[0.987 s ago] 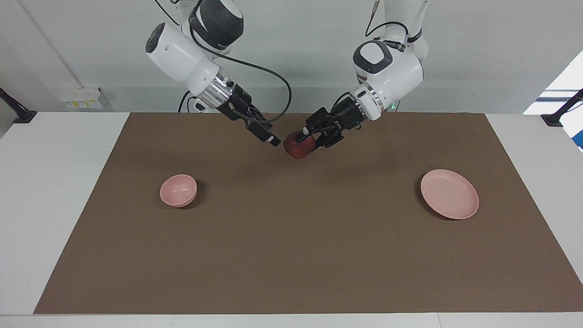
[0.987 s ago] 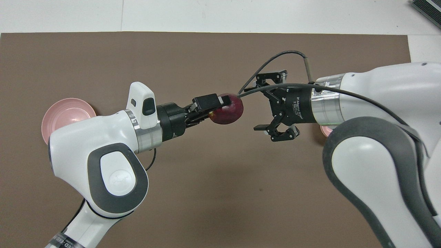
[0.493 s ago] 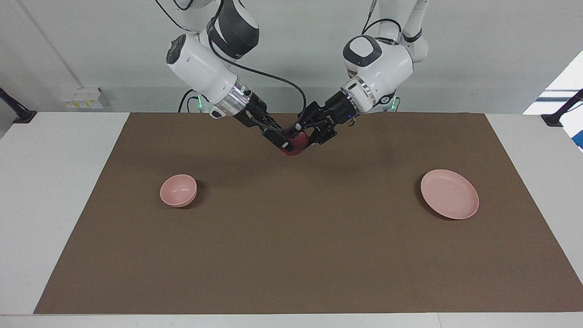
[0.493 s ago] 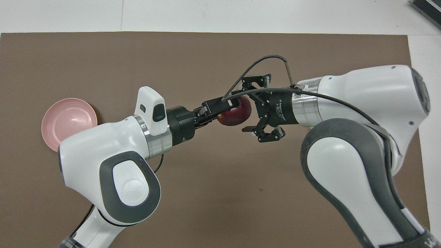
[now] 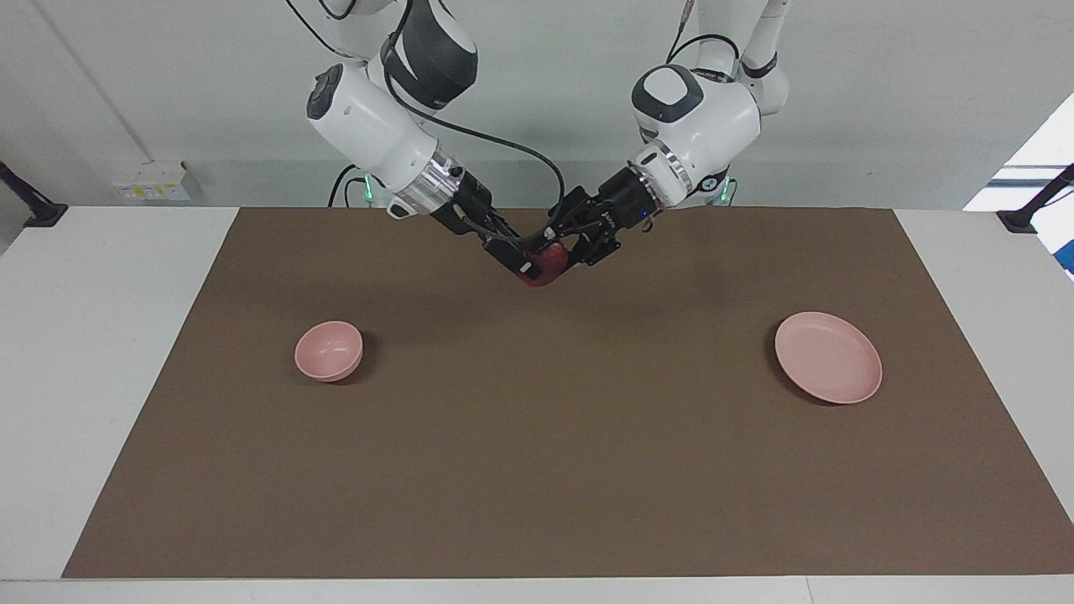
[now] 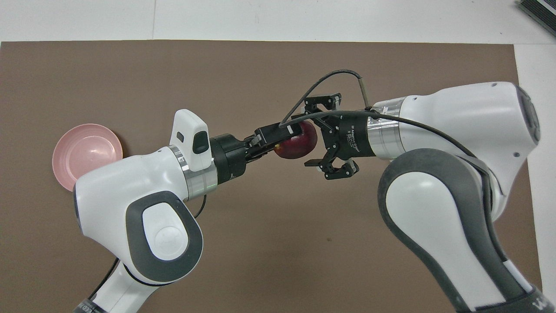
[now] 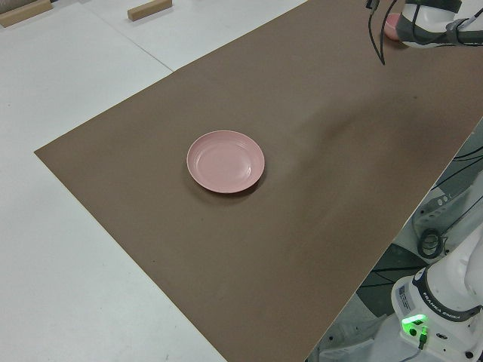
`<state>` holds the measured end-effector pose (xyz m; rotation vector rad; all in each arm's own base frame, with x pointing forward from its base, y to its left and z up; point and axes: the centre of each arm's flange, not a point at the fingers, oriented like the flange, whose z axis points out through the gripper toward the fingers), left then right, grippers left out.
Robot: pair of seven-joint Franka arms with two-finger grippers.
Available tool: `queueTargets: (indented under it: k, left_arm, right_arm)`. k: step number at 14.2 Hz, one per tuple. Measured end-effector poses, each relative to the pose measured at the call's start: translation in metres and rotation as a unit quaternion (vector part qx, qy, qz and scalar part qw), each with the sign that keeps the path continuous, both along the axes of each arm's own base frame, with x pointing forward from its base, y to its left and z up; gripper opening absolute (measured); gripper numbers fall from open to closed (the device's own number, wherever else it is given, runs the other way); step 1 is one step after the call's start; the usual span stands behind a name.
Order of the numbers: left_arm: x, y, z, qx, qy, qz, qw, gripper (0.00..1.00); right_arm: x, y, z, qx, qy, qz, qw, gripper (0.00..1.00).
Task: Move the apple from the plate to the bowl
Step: 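Close the right gripper on the apple held by the left gripper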
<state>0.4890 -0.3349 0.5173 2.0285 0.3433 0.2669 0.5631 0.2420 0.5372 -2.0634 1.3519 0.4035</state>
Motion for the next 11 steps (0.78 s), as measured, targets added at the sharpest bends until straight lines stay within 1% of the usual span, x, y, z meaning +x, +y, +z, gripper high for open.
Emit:
queueTargets:
  k: [1,2,3,7,11]
  left_arm:
    - [-0.0006,-0.0006,-0.0006,0.000,0.001,0.000,1.000,0.73]
    - [-0.0006,-0.0004,-0.0010,0.001,0.001,0.001,1.000,0.73]
    - [-0.0003,0.0003,-0.0005,0.001,0.000,0.001,1.000,0.73]
    - [0.0003,0.0011,0.0008,0.000,-0.001,0.003,1.000,0.72]
    - [0.0011,0.0018,0.0024,-0.001,-0.001,0.004,1.000,0.72]
  right_arm:
    - [0.0012,0.0002,0.0000,0.001,-0.002,-0.002,1.000,0.93]
    - [0.0020,0.0000,0.0008,0.002,-0.004,-0.004,1.000,0.80]
    - [0.0024,-0.0001,0.0009,0.005,-0.002,-0.005,1.000,0.78]
    - [0.0043,-0.0008,0.0014,0.011,0.003,-0.006,1.000,0.77]
    - [0.0053,-0.0005,0.0033,0.012,0.001,-0.005,1.000,0.77]
